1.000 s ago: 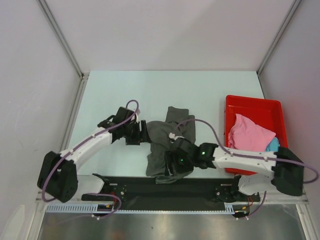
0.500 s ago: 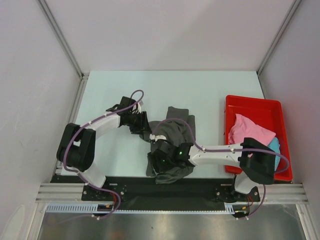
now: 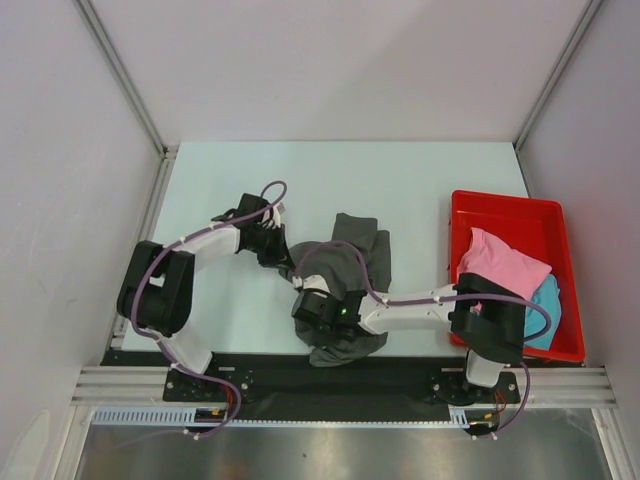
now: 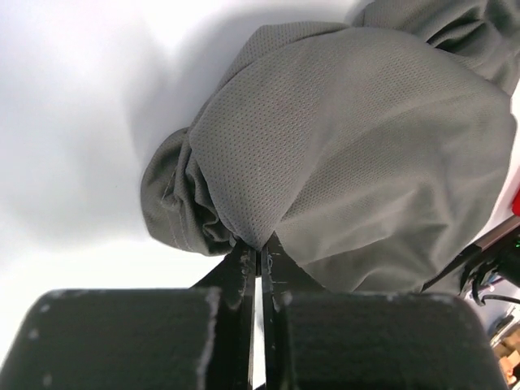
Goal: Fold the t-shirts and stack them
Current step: Flatten the tshirt out
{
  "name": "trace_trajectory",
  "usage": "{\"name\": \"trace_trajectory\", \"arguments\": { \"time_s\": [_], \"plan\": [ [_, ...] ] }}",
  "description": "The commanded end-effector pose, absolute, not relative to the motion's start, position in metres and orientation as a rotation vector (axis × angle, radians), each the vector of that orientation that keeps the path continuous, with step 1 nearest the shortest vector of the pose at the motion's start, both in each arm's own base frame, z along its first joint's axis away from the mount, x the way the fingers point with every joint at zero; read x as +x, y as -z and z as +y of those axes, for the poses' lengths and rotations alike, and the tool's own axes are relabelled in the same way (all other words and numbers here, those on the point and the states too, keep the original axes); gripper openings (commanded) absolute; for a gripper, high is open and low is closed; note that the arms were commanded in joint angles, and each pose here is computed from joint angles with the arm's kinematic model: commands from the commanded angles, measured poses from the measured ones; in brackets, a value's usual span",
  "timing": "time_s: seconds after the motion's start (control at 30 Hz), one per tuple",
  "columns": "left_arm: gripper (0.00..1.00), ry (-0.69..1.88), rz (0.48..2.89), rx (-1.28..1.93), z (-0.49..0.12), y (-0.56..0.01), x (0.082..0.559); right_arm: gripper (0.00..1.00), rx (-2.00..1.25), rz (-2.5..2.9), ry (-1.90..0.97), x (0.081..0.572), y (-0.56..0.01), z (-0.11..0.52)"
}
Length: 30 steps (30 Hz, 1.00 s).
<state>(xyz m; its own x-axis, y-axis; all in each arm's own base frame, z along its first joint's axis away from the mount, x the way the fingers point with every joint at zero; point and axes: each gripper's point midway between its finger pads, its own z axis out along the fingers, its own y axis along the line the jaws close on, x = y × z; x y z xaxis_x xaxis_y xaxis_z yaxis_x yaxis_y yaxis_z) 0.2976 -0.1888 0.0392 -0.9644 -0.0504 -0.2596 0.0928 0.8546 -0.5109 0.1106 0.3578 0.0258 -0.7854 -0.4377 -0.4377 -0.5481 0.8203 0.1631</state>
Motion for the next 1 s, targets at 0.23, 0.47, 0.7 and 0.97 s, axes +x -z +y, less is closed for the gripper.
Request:
{"name": "trace_trajectory", "arguments": {
  "time_s": [0.23,0.47,0.7,0.97],
  "plan": [
    [0.00,0.722,2.377,-0.002,-0.149,-0.192,0.312,0.00,-0.643,2.317,-0.526,0.148,-0.156,0.340],
    [0.01,0.669,2.032,-0.019,-0.120,-0.330,0.279,0.00,-0.796,2.092,-0.888,0.112,-0.270,0.364],
    [0.00,0.504,1.624,-0.070,-0.072,-0.487,0.214,0.00,-0.940,1.747,-1.351,0.045,-0.414,0.383],
    [0.00,0.331,1.175,-0.170,-0.012,-0.626,0.129,0.00,-1.180,1.518,-1.734,-0.025,-0.501,0.407]
  ]
}}
